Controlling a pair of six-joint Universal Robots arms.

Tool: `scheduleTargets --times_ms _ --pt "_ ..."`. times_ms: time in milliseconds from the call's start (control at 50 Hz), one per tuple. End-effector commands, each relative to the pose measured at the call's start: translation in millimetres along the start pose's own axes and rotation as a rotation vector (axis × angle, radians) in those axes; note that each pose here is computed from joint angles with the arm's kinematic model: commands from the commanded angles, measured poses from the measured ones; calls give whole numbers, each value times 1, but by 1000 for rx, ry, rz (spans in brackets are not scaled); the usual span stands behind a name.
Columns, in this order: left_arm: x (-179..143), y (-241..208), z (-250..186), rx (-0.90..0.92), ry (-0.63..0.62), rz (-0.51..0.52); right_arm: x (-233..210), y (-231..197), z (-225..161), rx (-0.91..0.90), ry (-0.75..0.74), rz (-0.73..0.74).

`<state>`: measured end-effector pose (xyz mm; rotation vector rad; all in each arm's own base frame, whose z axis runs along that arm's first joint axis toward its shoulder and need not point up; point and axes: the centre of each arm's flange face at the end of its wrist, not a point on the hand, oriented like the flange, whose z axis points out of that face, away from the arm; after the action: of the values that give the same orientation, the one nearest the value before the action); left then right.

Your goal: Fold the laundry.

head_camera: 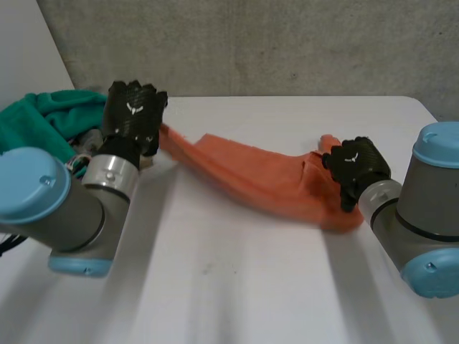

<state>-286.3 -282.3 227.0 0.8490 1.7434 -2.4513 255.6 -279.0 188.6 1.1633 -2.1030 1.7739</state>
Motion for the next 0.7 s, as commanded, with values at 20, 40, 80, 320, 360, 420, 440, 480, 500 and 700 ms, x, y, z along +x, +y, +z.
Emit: scheduleTargets --times_ms 20,40,80,320,360,420,440,480,500,700 --pt "-8 -6 -19 -34 5 1 24 -30 -18 -48 -49 -63" --pt "-9 -7 -20 -36 5 1 26 -33 -20 -51 -58 -77" --pt "-12 -10 -25 -44 5 0 33 -44 -23 -41 -83 -130" --pt "-14 -20 -39 -61 24 -2 15 -58 39 177 -174 -411" --pt "-15 -21 -40 -62 22 -2 9 -50 50 184 -206 -408" --pt "-15 -21 -40 -63 23 -2 -6 -36 70 206 -268 -402" --pt "-15 -21 -40 -63 23 -2 -9 -32 76 206 -280 -402" --pt "-15 -20 -40 -65 22 -2 -19 -18 92 191 -301 -399" --pt "-14 -20 -40 -64 24 -2 -22 -13 97 184 -307 -398" --pt "-25 -14 -35 -78 -8 5 -25 16 132 167 -286 -427"
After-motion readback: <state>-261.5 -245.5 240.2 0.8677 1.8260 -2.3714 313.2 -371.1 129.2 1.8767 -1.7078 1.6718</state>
